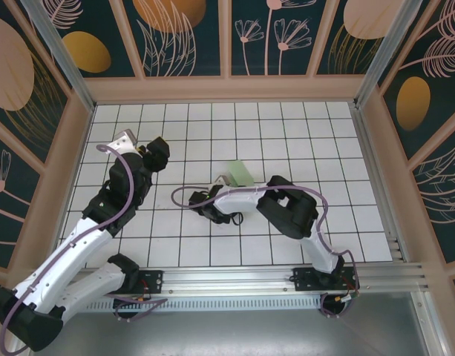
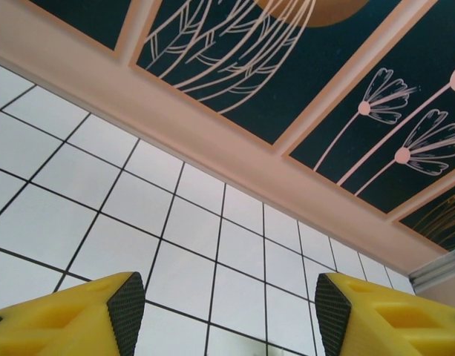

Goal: Fold a paper plane with a square sheet of paper (fold left side to right side)
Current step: Turn over the paper at the center of the table, then fold the wing for the fifth time at the center of the table.

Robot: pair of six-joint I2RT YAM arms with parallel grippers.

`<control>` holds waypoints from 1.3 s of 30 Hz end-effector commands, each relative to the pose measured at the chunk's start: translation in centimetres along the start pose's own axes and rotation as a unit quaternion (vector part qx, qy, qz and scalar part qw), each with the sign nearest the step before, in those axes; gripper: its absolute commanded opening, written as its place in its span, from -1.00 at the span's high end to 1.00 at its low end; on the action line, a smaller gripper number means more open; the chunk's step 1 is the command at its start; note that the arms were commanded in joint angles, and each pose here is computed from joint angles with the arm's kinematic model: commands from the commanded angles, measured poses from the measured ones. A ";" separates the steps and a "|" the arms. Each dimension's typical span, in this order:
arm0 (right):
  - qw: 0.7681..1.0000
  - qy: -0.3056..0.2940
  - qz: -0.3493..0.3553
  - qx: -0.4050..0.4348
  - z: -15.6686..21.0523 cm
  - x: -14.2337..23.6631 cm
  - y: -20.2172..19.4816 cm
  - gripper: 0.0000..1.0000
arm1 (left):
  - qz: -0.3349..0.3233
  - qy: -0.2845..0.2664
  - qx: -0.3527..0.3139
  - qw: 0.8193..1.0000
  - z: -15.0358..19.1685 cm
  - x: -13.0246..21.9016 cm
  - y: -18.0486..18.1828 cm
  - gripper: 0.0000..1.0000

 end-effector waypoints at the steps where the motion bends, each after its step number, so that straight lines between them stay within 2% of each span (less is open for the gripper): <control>1: 0.996 -0.009 -0.085 -0.022 -0.5 1.8 1.1 0.12 | 0.010 0.013 0.000 1.000 0.4 -0.2 -0.4 -0.30; 5: 0.985 -0.034 -0.164 -0.047 -0.9 4.2 1.1 -0.24 | 0.013 0.021 -0.001 1.000 0.7 -0.4 -0.5 -0.31; 8: 0.972 -0.058 -0.210 -0.082 -1.2 6.0 -0.4 -0.51 | 0.017 0.034 0.000 0.999 1.3 -0.7 -0.5 -0.32; 10: 0.962 -0.077 -0.237 -0.112 -1.2 7.2 -2.0 -0.58 | 0.025 0.050 0.007 0.998 2.2 -1.1 -0.6 -0.35; 16: 0.925 -0.118 -0.280 -0.228 -0.9 7.9 -8.9 -0.59 | 0.059 0.123 0.027 0.990 6.0 -3.1 -1.3 -0.37; 19: 0.885 -0.160 -0.314 -0.305 -0.4 7.7 -13.0 -0.59 | 0.098 0.191 0.036 0.976 9.1 -4.7 -2.6 -0.39; 25: 0.768 -0.253 -0.413 -0.419 1.5 6.3 -18.6 -0.64 | 0.161 0.331 0.070 0.927 16.5 -8.3 -4.4 -0.40; 27: 0.739 -0.266 -0.435 -0.441 2.3 5.6 -19.5 -0.64 | 0.168 0.359 0.088 0.914 18.5 -9.3 -4.5 -0.40; 29: 0.721 -0.269 -0.450 -0.453 3.0 4.9 -19.8 -0.65 | 0.166 0.376 0.099 0.906 20.1 -10.2 -4.2 -0.40; 33: 0.712 -0.252 -0.464 -0.463 4.1 3.6 -19.3 -0.65 | 0.171 0.407 0.114 0.890 22.6 -11.5 -4.1 -0.36; 39: 0.709 -0.240 -0.469 -0.470 4.8 2.7 -18.7 -0.64 | 0.158 0.438 0.119 0.877 25.8 -13.1 -3.8 -0.22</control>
Point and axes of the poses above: each hand's point on the last joint's axis, 136 mm out from that joint toward the fingers, its own x axis back along the fingers, its own y axis along the line the jaws close on, z = x × y, the point moved 4 cm from there along x, back along the fingers, and after that the axes turned 2 degrees about x, right-handed, at the moved point
